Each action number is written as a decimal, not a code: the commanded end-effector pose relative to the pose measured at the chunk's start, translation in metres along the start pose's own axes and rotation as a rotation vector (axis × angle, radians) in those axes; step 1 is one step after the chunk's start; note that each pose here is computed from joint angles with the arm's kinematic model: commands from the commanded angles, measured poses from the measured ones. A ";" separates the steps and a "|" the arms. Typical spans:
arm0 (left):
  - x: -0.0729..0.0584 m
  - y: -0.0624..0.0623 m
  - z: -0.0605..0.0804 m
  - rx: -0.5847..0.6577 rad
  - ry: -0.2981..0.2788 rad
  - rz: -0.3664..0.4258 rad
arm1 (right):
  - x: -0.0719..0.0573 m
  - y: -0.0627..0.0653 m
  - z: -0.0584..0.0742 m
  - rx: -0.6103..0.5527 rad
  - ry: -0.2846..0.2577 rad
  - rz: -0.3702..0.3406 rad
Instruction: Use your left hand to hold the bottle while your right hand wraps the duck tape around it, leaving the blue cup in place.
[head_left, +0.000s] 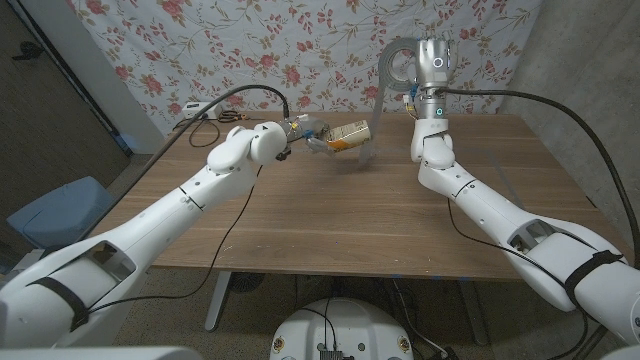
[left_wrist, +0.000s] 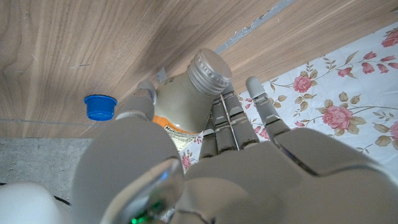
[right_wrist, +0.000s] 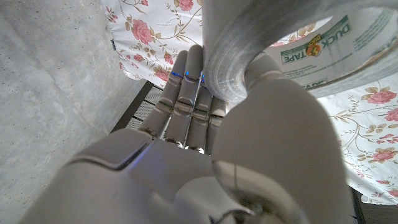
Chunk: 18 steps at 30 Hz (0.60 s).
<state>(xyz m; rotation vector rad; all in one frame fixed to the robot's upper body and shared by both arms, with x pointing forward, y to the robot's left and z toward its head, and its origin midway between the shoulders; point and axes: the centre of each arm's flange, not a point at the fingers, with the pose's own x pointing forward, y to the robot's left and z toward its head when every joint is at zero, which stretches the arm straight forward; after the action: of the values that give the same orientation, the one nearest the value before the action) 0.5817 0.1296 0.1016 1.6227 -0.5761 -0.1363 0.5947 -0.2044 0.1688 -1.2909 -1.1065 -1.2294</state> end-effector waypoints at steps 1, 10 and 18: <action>0.010 0.002 0.004 -0.007 -0.018 -0.017 | 0.014 0.003 0.003 -0.008 0.080 -0.056; 0.028 0.004 0.001 -0.032 -0.015 -0.049 | 0.020 -0.012 0.018 0.019 0.072 -0.111; 0.041 0.004 0.001 -0.038 -0.009 -0.057 | 0.028 -0.026 0.027 0.025 0.041 -0.138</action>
<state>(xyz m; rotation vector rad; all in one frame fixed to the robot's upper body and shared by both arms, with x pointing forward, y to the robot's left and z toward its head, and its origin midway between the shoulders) 0.6016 0.1183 0.1102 1.6095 -0.5485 -0.1823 0.5882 -0.1904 0.1874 -1.1949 -1.1361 -1.3190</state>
